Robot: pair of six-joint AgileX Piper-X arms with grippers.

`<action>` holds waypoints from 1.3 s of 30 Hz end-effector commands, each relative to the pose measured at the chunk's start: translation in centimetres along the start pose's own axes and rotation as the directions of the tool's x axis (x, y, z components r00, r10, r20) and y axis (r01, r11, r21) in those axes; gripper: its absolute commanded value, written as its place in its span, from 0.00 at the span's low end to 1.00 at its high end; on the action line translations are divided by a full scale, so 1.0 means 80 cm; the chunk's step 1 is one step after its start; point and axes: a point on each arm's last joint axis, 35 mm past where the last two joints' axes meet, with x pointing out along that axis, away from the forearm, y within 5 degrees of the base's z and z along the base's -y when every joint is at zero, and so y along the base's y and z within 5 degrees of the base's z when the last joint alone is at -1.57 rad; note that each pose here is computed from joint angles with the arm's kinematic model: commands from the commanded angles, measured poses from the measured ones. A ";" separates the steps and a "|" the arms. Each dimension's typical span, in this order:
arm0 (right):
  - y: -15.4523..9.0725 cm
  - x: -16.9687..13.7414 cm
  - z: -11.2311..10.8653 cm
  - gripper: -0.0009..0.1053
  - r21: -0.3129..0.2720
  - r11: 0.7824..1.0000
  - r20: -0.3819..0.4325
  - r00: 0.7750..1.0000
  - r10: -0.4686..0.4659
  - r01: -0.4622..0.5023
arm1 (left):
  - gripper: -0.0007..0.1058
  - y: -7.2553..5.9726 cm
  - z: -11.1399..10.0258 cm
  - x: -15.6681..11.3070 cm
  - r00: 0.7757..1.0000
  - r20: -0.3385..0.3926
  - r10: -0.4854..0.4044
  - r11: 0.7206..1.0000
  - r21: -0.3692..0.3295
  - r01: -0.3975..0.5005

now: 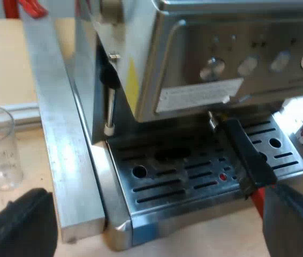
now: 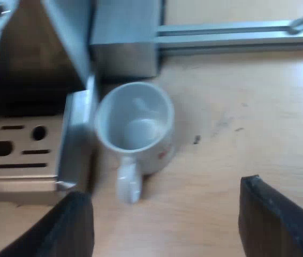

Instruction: Remove mug from coffee machine

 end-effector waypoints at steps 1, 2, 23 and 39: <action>-0.020 -0.004 -0.002 0.57 -0.001 0.998 -0.014 0.998 -0.069 0.069 | 0.75 -0.004 0.001 -0.015 1.000 0.027 0.002 1.000 0.028 -0.003; -0.022 -0.004 -0.003 0.57 -0.001 0.997 -0.016 0.997 -0.075 0.075 | 0.75 -0.004 0.000 -0.016 1.000 0.025 0.005 0.999 0.033 -0.006; -0.007 -0.129 -0.054 0.57 0.044 0.980 0.318 0.927 -0.199 0.196 | 0.75 -0.024 -0.047 -0.118 0.951 0.305 -0.042 0.989 0.145 -0.002; 0.031 -0.224 -0.150 0.57 0.084 0.960 0.586 0.766 -0.266 0.268 | 0.75 -0.026 -0.085 -0.154 0.925 0.374 -0.069 0.986 0.170 0.005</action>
